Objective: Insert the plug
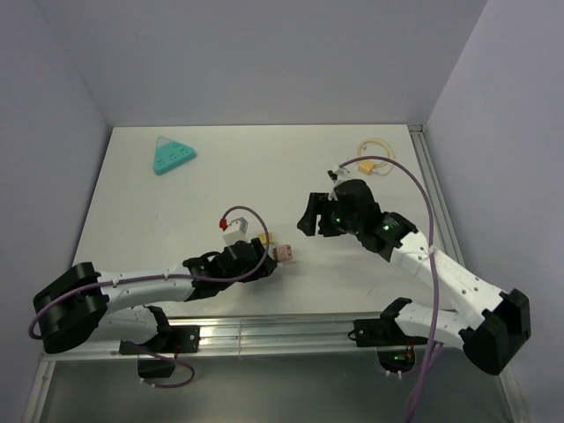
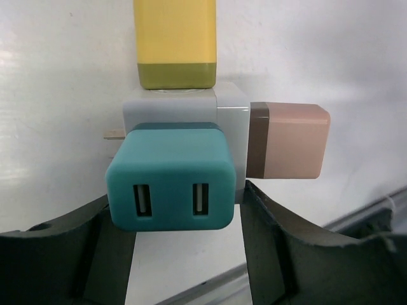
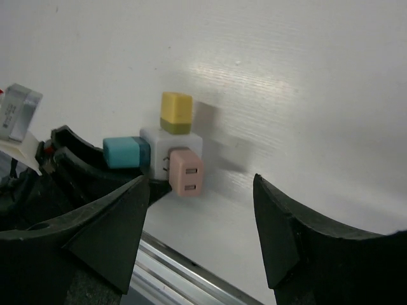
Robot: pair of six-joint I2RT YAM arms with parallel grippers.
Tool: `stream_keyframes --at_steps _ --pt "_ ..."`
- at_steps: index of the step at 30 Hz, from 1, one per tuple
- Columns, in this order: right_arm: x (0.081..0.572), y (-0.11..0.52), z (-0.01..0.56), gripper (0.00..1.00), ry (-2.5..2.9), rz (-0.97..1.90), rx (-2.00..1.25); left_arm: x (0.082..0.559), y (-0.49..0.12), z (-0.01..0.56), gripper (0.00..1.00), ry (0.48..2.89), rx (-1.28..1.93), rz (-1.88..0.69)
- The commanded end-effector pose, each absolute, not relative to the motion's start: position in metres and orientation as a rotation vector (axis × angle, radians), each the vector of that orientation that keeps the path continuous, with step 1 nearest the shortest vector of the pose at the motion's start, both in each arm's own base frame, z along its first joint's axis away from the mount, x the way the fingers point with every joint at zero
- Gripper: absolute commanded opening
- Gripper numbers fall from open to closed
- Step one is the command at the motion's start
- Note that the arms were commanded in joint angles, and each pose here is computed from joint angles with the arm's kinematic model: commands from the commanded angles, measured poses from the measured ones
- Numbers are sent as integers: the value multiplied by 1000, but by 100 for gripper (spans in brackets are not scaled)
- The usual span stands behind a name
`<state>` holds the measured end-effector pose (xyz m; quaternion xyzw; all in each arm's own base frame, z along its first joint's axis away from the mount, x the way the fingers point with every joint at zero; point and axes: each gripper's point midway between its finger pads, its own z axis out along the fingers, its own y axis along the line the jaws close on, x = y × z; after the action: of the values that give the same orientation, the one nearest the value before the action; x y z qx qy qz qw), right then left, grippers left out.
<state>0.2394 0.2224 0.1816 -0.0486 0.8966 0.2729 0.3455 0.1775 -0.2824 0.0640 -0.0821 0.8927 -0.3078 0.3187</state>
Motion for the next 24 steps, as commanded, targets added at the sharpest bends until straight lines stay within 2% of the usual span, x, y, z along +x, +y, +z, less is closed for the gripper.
stream_keyframes --at_steps 1,10,14,16,17,19,20,24 --pt "234 198 172 73 2309 641 -83 193 -268 61 0 2390 -283 -556" --pt "208 167 153 73 2295 647 0 204 -289 66 0 2406 -324 -409" --pt "203 159 151 73 2275 648 39 212 -303 67 2 2420 -211 -362" --pt "207 152 148 73 2273 614 78 214 -312 70 22 2413 -160 -384" --pt "208 151 146 72 2281 608 92 214 -314 71 43 2412 -148 -395" --pt "216 145 146 72 2283 563 142 213 -316 72 55 2406 -128 -414" --pt "220 145 151 72 2272 561 159 214 -319 76 66 2393 -123 -443" --pt "236 138 157 71 2265 518 224 215 -318 80 83 2379 -100 -444"
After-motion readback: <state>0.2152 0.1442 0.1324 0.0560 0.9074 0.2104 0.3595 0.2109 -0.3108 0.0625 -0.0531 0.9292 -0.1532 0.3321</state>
